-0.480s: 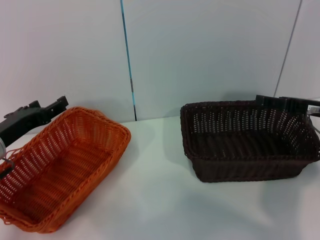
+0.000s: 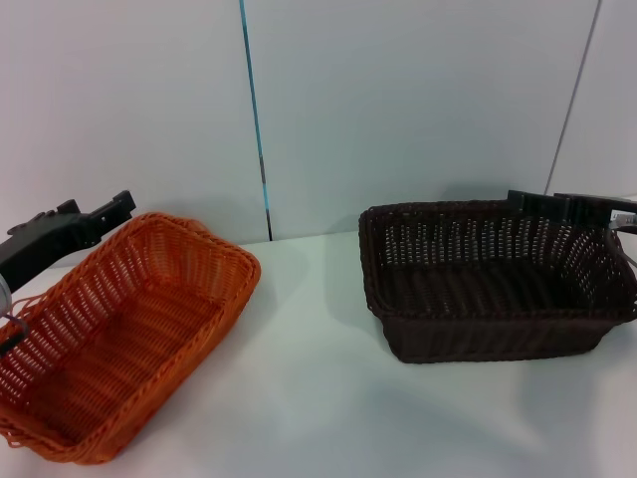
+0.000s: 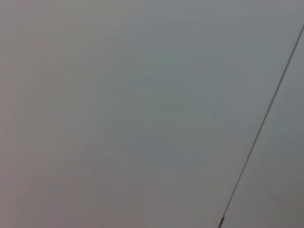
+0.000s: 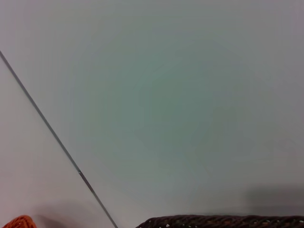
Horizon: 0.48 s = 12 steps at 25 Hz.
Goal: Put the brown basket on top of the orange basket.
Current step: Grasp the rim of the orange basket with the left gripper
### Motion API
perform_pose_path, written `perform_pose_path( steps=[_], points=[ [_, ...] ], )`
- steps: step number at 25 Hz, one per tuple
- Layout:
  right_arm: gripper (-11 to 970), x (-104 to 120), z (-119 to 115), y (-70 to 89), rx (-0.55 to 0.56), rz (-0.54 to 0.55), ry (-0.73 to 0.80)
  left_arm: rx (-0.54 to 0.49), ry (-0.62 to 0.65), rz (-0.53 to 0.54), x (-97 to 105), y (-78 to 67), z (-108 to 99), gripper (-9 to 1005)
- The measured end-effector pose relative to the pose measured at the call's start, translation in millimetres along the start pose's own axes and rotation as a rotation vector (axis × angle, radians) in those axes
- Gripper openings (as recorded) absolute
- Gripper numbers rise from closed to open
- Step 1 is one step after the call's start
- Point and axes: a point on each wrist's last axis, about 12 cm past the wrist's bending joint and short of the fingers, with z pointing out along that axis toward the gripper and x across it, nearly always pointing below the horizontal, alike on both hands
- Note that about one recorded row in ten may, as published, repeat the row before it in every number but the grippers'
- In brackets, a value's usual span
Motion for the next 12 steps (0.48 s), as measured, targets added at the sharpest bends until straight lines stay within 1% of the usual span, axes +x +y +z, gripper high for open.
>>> perform_pose_path(
  steps=[12],
  points=[
    [846, 0.1, -0.2, 0.2, 0.000, 0.004, 0.000, 0.000, 0.002, 0.000, 0.3, 0.2, 0.0, 870]
  ],
)
